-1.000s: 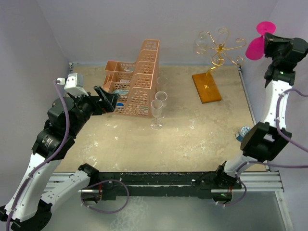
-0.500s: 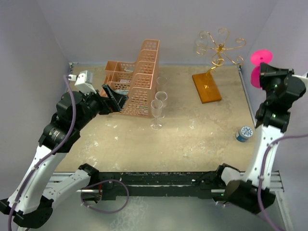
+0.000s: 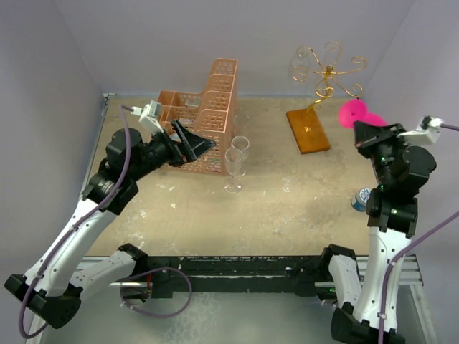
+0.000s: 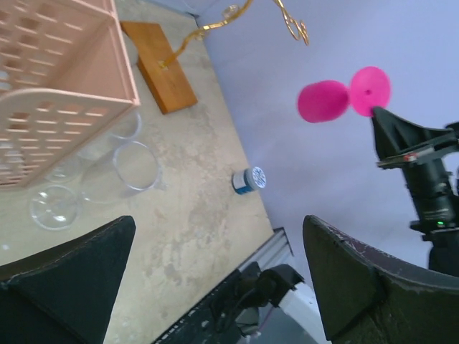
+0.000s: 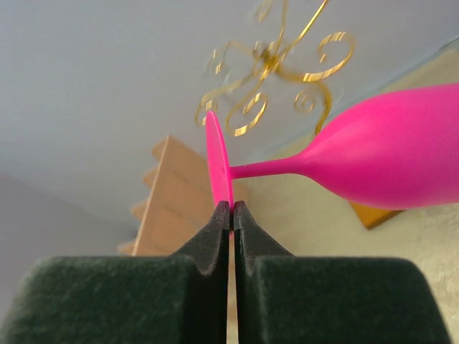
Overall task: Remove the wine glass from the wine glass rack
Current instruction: Pick up the wine glass from the wine rack, then place the wine glass at the center of the board.
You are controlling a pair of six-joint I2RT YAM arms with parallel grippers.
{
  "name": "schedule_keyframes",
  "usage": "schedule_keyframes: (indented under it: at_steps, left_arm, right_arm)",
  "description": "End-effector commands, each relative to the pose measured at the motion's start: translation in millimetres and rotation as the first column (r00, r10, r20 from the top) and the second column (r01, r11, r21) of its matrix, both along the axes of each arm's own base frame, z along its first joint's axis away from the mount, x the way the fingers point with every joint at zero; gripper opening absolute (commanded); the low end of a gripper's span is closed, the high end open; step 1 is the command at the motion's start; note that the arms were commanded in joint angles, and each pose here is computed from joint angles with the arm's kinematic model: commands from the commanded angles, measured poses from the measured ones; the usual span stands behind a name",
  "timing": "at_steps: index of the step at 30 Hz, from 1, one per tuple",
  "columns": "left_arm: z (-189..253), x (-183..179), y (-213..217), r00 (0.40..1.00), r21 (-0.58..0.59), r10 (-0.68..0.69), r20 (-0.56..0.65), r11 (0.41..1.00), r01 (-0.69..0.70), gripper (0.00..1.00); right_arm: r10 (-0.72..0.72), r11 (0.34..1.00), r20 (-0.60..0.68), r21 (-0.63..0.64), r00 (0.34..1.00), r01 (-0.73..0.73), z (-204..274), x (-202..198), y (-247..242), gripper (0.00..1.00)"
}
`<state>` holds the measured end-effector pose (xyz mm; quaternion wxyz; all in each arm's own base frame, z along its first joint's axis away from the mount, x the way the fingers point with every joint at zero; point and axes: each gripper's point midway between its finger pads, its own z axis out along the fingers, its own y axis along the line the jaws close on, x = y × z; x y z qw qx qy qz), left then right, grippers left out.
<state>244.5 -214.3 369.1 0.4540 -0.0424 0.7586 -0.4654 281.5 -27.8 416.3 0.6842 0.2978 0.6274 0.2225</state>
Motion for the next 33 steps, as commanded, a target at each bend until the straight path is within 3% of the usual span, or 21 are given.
schedule_keyframes:
  at_steps: [1, 6, 13, 20, 29, 33]
  left_arm:
    - [24, -7, -41, 0.99, -0.179, -0.137, 0.035, 0.974, 0.141, 0.95]
    - [15, -13, -92, 0.981, -0.155, -0.194, 0.016, 0.969, 0.194, 0.92]
    - [9, -12, -146, 0.972, -0.152, -0.234, 0.015, 0.96, 0.233, 0.89]
    - [10, 5, -161, 0.984, -0.165, -0.175, 0.027, 0.97, 0.177, 0.81]
    - [21, 7, -191, 0.962, -0.269, -0.266, 0.056, 0.924, 0.271, 0.65]
    - [25, 9, -198, 0.957, -0.307, -0.283, 0.06, 0.907, 0.287, 0.47]
  right_arm:
    - [0.333, 0.928, -0.015, -0.171, 0.943, -0.331, -27, 1, 62, 0.0]
    - [0.544, 0.806, -0.035, -0.257, 0.839, -0.533, -46, -7, 107, 0.0]
    - [0.689, 0.679, -0.042, -0.31, 0.723, -0.665, -49, -21, 143, 0.0]
    - [0.749, 0.623, -0.027, -0.313, 0.662, -0.717, -48, -32, 158, 0.0]
    - [0.817, 0.555, 0.005, -0.278, 0.577, -0.784, -39, -48, 174, 0.0]
    - [0.836, 0.531, 0.007, -0.265, 0.549, -0.805, -41, -52, 178, 0.0]
